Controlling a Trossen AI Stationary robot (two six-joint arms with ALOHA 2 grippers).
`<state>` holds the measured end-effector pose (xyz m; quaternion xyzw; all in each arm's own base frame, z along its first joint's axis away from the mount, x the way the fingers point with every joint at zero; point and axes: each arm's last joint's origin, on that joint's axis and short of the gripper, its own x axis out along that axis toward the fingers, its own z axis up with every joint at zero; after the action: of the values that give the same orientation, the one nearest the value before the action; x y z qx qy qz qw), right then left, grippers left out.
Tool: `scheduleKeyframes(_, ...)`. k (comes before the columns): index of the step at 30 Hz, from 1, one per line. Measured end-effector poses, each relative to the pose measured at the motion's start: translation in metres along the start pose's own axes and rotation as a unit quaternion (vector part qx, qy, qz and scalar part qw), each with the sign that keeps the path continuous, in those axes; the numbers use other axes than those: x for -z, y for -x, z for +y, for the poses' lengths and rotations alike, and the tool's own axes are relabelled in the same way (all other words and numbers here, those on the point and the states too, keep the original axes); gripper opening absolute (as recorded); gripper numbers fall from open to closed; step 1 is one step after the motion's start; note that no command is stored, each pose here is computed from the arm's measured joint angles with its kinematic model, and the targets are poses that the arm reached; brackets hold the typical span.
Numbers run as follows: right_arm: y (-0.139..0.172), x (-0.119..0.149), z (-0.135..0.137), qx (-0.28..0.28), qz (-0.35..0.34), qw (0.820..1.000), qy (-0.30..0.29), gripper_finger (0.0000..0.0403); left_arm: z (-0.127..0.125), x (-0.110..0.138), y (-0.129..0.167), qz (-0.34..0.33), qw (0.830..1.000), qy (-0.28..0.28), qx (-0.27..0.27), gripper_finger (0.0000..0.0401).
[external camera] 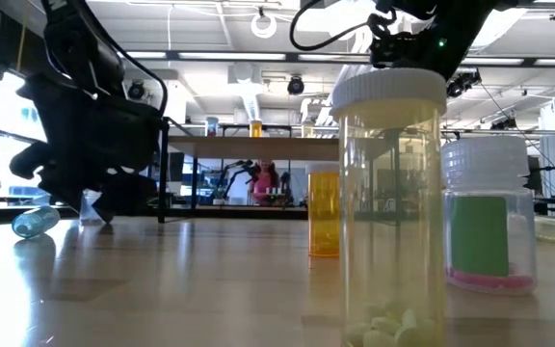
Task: Pick and place medicine bottles onto shelf by color
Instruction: Put the top white pill bottle on the shelf aligned with the other white pill bottle
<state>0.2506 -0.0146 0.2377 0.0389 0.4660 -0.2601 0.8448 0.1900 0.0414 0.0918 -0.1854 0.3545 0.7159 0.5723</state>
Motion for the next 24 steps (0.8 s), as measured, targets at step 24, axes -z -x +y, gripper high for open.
scheduleKeyframes(24, 0.000, -0.001, 0.000, -0.002, -0.003, 1.000, -0.014, 0.0197, 0.007, -0.009, 0.019, 0.068, 0.990, -0.099, 0.072, 0.0148)
